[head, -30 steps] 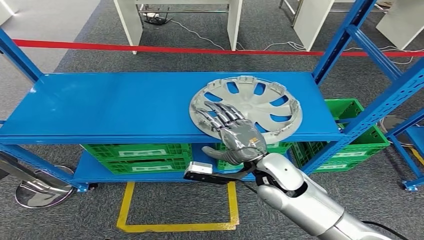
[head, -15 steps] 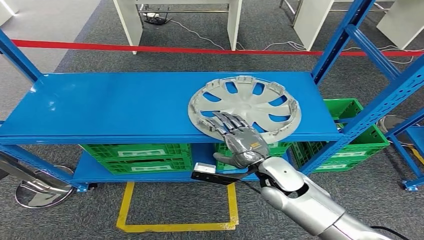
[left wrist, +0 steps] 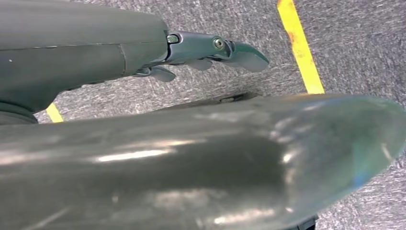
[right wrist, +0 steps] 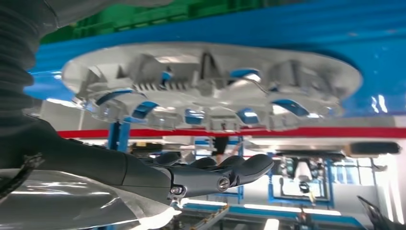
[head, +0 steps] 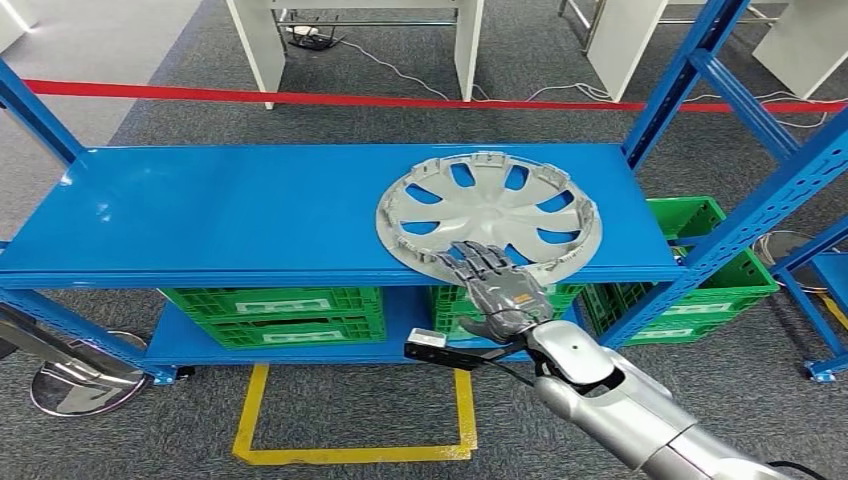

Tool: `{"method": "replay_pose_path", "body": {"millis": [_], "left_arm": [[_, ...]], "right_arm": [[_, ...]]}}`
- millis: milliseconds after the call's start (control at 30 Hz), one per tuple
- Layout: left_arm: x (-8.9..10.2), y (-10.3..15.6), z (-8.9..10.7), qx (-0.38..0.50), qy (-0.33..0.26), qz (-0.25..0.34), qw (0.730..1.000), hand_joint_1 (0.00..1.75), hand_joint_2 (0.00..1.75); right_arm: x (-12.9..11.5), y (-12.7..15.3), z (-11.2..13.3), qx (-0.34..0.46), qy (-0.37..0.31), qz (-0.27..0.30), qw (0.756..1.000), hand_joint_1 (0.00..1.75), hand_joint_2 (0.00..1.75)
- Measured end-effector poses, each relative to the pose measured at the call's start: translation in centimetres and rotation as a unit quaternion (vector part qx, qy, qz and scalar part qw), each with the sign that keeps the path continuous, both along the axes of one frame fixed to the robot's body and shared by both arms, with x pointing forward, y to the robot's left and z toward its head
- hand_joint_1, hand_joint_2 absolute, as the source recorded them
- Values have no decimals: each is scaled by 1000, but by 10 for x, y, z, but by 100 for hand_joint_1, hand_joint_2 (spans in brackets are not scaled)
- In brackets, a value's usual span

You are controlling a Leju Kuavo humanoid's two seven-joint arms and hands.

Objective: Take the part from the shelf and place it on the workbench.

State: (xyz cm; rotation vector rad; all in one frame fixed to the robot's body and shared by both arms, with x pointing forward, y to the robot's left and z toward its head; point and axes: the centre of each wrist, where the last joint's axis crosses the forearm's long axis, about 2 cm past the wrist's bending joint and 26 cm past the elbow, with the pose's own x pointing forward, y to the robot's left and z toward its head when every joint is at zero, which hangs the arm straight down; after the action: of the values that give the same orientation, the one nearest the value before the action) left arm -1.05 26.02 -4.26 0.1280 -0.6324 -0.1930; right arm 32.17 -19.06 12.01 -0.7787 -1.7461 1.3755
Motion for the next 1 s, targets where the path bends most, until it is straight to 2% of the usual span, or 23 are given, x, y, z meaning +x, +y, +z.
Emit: {"method": "replay_pose_path", "body": {"millis": [600, 1000], "left_arm": [[-3, -3, 4, -2, 8, -5, 1000, 0, 0], [-4, -4, 6, -3, 10, -4, 1000, 0, 0]], "right_arm": [[13, -33, -12, -58, 20, -75, 995, 0, 175], [19, -42, -12, -66, 27, -91, 993, 0, 175]]}}
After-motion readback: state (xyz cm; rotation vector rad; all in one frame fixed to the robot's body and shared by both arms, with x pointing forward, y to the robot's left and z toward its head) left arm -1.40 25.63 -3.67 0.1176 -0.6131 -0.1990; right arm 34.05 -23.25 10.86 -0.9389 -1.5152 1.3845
